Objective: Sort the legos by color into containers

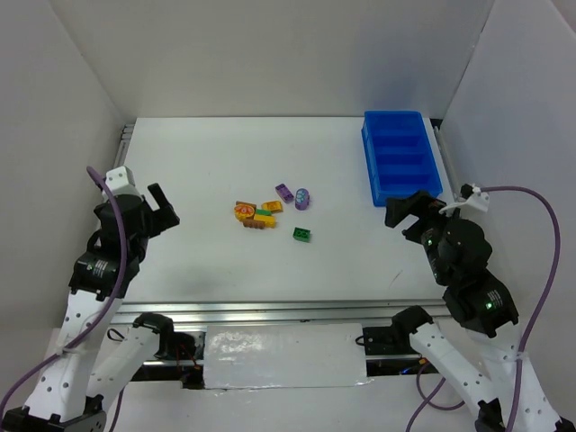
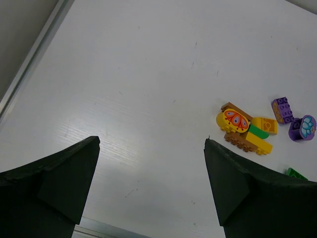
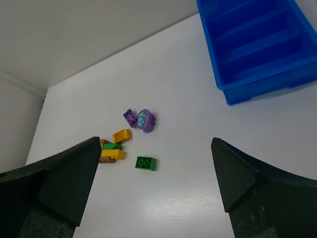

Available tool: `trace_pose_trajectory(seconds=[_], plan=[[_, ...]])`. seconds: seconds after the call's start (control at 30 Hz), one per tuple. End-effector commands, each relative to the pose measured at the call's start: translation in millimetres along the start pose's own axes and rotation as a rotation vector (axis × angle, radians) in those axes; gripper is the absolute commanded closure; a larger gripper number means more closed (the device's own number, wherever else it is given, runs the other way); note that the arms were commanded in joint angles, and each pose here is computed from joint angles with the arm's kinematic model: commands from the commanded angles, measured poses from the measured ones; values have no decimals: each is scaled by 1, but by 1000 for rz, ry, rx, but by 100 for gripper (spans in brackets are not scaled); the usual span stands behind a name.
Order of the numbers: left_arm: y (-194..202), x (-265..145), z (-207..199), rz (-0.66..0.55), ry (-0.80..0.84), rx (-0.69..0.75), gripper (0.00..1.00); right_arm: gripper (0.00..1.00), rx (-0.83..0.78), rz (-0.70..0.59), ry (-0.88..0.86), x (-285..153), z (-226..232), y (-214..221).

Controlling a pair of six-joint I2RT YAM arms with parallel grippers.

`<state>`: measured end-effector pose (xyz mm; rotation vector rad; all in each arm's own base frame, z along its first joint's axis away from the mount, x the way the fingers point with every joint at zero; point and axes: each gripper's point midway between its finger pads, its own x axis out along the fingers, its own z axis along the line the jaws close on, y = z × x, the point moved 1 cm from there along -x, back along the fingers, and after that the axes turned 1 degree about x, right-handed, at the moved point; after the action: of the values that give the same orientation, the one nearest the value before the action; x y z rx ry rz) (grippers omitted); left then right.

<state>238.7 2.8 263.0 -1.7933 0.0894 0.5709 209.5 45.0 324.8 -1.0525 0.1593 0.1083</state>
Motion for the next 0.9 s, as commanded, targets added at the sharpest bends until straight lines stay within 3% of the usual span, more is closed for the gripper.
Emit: trace_pose_trajectory(seconds=[0.0, 0.17, 0.23, 0.3, 0.37, 0.43, 0.6, 0.87], plan=[[-17, -5, -5, -48, 23, -36, 1, 0, 30, -78, -6, -11, 1, -21], [-17, -6, -6, -51, 24, -44, 0, 0, -15, -45, -101, -11, 14, -13], [-17, -7, -4, -52, 18, -46, 1, 0, -43, -11, -213, -6, 32, -1], [-18, -8, -3, -56, 17, -51, 0, 0, -56, 78, -317, -2, 52, 15], [-18, -8, -3, -57, 21, -52, 0, 0, -85, 253, -315, 21, 63, 46], [-17, -7, -4, -52, 24, -49, 0, 0, -108, 437, -273, 47, 71, 90], [-15, -5, -8, -44, 49, -42, 1, 0, -266, 502, 9, 95, 69, 161], [-12, -4, -14, -26, 80, -30, 0, 0, -436, 668, 153, 139, 83, 261]])
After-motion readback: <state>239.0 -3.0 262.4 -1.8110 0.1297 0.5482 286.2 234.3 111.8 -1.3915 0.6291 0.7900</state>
